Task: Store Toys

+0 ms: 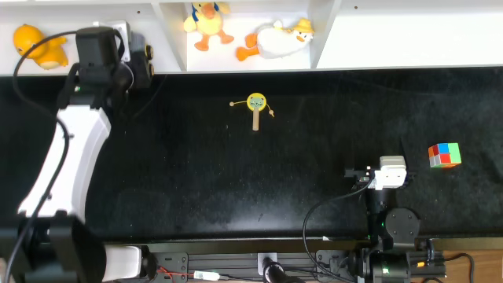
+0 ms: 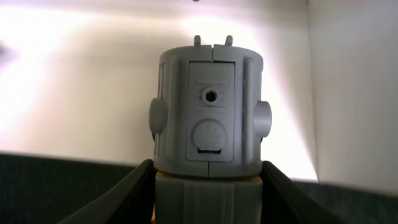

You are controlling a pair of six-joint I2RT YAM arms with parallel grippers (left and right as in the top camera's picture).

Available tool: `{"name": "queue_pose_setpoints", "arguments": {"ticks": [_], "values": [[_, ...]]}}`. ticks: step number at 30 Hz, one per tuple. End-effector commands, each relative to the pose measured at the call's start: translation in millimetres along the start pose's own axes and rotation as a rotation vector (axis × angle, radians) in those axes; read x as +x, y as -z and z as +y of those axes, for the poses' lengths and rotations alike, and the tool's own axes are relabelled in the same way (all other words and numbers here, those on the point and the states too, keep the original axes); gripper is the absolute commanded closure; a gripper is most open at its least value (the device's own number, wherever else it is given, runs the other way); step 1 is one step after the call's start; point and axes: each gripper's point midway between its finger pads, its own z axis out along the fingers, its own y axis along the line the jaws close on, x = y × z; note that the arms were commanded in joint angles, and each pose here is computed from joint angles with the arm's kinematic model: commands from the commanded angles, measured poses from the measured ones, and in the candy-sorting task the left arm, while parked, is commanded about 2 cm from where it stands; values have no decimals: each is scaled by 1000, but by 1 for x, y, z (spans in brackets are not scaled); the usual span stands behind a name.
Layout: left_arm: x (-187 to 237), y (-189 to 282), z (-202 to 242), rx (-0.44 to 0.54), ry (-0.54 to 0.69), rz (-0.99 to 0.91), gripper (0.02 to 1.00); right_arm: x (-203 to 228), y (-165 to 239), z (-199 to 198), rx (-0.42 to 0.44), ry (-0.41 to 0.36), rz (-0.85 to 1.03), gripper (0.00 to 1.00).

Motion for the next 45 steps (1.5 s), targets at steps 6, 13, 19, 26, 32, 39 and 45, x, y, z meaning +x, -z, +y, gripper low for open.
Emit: {"name": "queue_pose_setpoints", "arguments": {"ticks": [6, 13, 19, 26, 32, 39, 45], "values": [[-33, -29, -6, 6, -15, -61, 619, 4, 0, 1, -3, 3, 2, 5], [-30, -31, -4, 1, -15, -52, 20, 4, 0, 1, -2, 3, 1, 5], [-15, -2, 8, -58, -18, -8, 20, 4, 0, 1, -3, 3, 2, 7], [74, 64, 32, -136, -25, -2, 20, 4, 0, 1, -2, 3, 1, 5], [114, 102, 30, -71, 81, -225, 23, 4, 0, 1, -2, 3, 1, 5], [123, 134, 7, 87, -60, -590, 23, 4, 0, 1, -3, 3, 2, 5], [151, 126, 2, 120, -108, -669, 23, 4, 0, 1, -3, 3, 2, 5]]}}
